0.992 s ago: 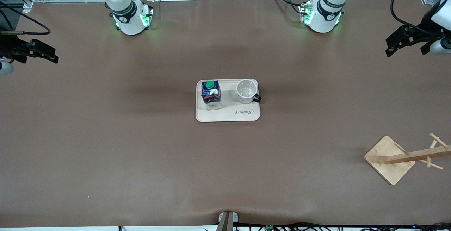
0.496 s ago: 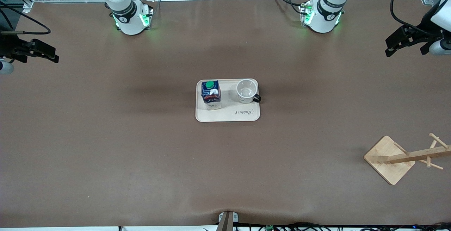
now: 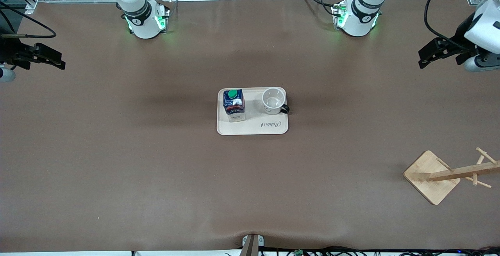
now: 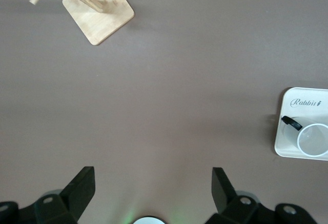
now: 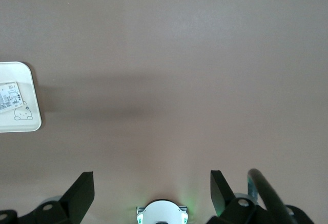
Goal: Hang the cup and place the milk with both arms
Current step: 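Move the left gripper over the white mug on the tray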
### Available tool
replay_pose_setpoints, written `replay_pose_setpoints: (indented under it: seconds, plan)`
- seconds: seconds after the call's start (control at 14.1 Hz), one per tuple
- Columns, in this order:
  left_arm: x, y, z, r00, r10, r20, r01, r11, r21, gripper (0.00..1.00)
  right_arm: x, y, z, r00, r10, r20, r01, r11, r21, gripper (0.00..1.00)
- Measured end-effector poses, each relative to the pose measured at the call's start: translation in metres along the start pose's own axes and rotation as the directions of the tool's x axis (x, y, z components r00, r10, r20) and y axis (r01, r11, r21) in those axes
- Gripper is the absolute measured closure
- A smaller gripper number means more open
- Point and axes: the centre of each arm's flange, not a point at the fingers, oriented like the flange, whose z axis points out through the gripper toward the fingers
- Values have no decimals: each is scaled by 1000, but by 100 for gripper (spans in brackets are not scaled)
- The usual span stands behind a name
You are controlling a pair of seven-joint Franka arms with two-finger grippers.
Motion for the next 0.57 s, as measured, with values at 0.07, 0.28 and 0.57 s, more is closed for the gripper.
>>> replay_pose_setpoints:
  seconds: [0.07,0.28,0.57]
  plan:
    - [0,7,3,1000,-5,5,5,1000,2,0,0,0,0,1000,0,0,0,1000,0,0]
    - [-2,24,13,999,-19,26,19,1000,10,0,0,0,0,1000,0,2,0,1000,0,0]
    - [-4,52,28,997,-67,40,66,998,21,0,0,-1,0,1000,-1,2,1,1000,1,0]
